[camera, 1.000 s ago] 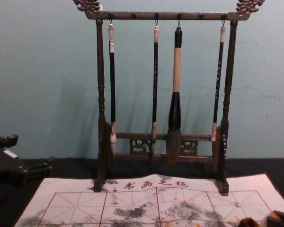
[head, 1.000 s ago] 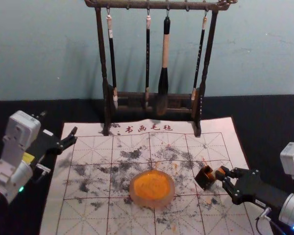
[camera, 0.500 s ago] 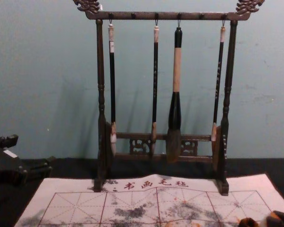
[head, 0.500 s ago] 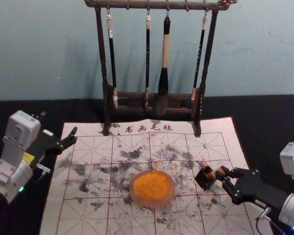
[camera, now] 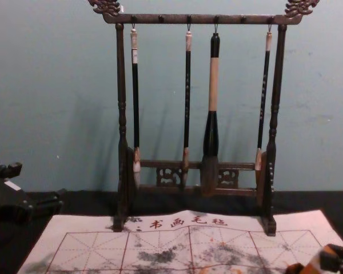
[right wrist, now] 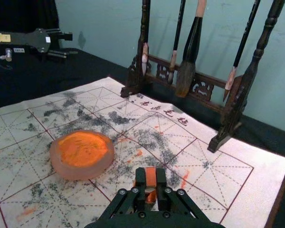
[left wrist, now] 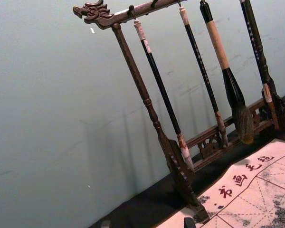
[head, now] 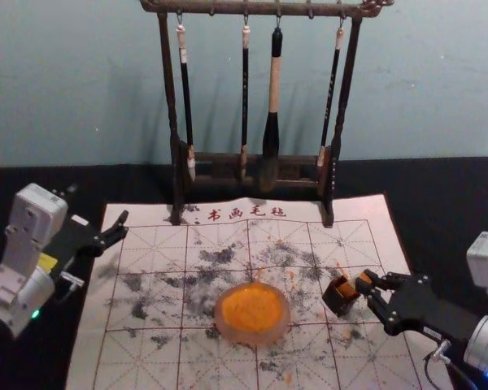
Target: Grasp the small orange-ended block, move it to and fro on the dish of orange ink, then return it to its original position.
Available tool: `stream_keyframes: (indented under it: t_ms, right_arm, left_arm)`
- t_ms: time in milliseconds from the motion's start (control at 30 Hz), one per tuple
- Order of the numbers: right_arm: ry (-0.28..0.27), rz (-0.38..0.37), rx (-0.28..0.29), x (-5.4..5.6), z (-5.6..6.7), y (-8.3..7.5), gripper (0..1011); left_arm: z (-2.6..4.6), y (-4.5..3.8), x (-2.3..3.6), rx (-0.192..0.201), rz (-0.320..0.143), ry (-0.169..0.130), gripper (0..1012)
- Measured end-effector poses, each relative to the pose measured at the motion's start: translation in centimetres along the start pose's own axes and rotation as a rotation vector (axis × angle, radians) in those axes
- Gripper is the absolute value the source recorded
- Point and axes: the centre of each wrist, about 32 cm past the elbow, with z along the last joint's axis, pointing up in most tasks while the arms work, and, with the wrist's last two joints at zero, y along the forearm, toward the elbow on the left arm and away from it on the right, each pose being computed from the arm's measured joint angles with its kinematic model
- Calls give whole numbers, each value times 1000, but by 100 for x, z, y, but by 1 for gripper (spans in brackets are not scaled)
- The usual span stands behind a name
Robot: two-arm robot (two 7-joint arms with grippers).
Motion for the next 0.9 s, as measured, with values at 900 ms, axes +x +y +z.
stream_keyframes:
  t_ms: [900]
  right_arm:
    - [-75, 7, 82, 76, 409, -170, 107]
  left_arm:
    - [0, 0, 0, 0, 0, 0, 1001]
